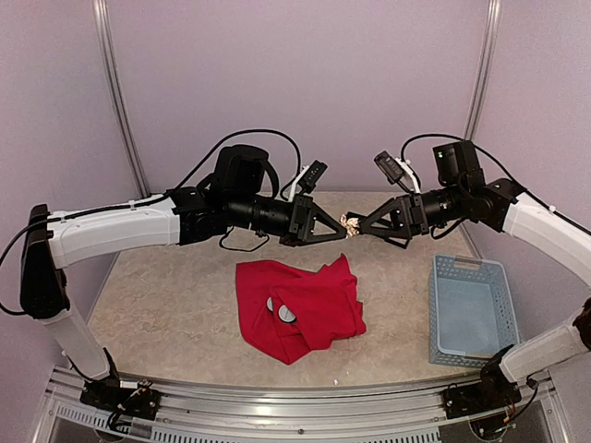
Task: Remove the brooch from the garment
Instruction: Pass from the right arm to the left, then close the brooch at the center of the board.
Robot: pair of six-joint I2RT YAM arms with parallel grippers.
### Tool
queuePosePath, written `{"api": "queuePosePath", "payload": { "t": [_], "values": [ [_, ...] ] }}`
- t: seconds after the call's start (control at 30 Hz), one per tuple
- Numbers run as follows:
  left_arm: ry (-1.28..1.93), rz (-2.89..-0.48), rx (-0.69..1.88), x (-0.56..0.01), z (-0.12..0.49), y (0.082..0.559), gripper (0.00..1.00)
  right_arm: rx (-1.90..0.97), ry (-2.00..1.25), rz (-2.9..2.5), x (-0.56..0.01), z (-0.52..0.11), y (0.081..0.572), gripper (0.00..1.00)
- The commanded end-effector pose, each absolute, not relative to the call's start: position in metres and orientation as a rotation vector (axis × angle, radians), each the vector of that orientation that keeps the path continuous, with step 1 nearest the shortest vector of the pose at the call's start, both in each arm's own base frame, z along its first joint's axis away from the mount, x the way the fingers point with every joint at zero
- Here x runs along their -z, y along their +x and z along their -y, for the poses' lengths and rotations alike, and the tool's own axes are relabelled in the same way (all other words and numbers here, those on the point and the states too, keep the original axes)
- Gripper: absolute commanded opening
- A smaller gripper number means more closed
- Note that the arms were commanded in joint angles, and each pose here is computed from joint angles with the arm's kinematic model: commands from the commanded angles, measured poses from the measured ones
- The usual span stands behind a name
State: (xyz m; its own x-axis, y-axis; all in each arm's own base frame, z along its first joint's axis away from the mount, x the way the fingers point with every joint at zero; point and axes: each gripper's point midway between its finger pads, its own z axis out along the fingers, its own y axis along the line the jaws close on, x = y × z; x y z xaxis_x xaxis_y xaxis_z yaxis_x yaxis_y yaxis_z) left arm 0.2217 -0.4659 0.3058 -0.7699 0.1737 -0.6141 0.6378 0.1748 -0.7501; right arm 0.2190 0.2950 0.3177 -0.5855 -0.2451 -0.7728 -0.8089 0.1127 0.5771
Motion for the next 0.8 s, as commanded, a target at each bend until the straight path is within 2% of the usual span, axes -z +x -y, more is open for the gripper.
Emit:
{"api": "queuePosePath", "payload": {
  "t": [0.0, 0.77],
  "values": [
    [0.797, -1.997, 1.678, -0.329, 0.462, 0.214, 0.00, -1.443, -1.064, -1.938, -0.309, -0.300, 0.216, 0.53],
    [0.851, -2.009, 1.704, -0.327, 0.473, 0.210, 0.00, -1.458, -1.084, -1.928, -0.308, -0.310, 0.218, 0.28]
  ]
}}
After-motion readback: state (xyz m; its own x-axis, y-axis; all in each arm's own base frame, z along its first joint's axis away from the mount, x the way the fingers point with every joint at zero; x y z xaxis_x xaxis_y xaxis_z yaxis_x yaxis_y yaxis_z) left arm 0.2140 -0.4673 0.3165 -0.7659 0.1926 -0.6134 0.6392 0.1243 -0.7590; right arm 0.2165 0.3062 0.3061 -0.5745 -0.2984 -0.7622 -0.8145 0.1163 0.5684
